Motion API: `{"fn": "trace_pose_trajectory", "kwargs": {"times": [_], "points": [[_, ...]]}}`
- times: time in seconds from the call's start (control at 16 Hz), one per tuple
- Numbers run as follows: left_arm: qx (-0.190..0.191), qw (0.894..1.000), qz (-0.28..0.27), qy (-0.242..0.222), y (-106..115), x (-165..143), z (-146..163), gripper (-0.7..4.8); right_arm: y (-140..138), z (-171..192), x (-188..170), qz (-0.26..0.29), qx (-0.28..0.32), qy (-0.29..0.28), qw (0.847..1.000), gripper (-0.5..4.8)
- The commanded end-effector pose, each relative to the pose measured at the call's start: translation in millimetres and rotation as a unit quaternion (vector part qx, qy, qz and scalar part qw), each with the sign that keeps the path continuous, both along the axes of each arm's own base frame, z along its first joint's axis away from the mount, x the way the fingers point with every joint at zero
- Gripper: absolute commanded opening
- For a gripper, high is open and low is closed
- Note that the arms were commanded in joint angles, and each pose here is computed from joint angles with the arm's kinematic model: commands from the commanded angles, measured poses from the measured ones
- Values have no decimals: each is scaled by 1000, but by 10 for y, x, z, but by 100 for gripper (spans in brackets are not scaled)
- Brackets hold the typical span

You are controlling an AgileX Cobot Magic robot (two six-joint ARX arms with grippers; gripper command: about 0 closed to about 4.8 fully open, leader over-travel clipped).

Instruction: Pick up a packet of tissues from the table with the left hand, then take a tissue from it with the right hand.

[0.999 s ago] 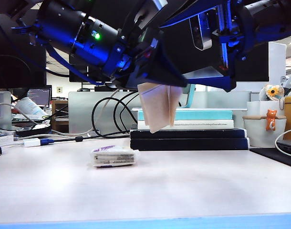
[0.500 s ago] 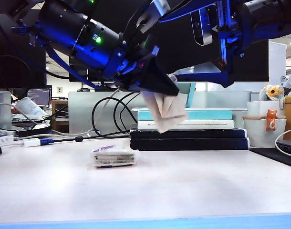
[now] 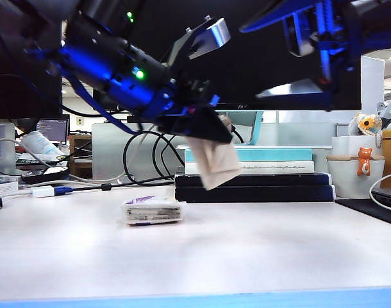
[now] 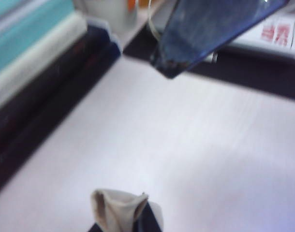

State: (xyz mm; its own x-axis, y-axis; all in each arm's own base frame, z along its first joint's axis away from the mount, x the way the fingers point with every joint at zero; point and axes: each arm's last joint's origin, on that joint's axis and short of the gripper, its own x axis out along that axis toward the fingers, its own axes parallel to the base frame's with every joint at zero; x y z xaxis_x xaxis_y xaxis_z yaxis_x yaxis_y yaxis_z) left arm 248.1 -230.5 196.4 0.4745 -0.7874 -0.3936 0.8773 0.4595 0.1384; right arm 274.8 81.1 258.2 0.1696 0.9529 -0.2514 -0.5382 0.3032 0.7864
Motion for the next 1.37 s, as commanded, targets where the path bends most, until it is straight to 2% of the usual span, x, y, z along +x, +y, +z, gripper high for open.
{"fn": "trace_pose_trajectory", "kwargs": {"times": [0.06,0.12,0.25,0.37,0.44,0.5,0.56,0.69,0.75,0.81,1.0,1.12,1.25,1.37], "points": [[-52,998,-39,-18,-134,73,-15,91,-104,82,-30,-14,0,-19,1000,479],[-58,998,-38,-6,-213,128,-47,182,-148,90,-41,-19,-3,-23,1000,479],[-73,996,-42,10,-337,252,-55,479,-233,68,-63,-28,-14,-22,999,479],[-88,996,-9,21,-323,281,22,479,-271,36,-83,-28,-23,-19,999,479],[-74,997,20,19,-264,251,126,479,-275,40,-86,-28,-24,-22,999,479],[-29,997,68,-11,-129,184,322,479,-342,80,-132,-64,-64,-46,995,479],[-14,995,94,-37,-12,138,482,479,-413,135,-194,-107,-113,-73,985,479],[-37,991,120,-55,220,94,647,479,-492,235,-322,-168,-195,-113,960,479],[-51,987,144,-53,415,80,699,479,-521,307,-411,-195,-237,-141,941,479],[-67,983,164,-52,659,52,724,479,-539,388,-481,-217,-254,-163,928,479],[-111,960,249,-58,1488,-141,725,479,-599,709,-725,-292,-271,-256,880,479],[-145,937,307,-77,1943,-354,758,479,-631,880,-865,-335,-266,-308,849,479],[-153,927,331,-90,2140,-561,818,479,-635,890,-958,-360,-231,-348,834,479],[-140,910,378,-97,2187,-708,847,456,-655,686,-1093,-402,-201,-376,811,479]]}}
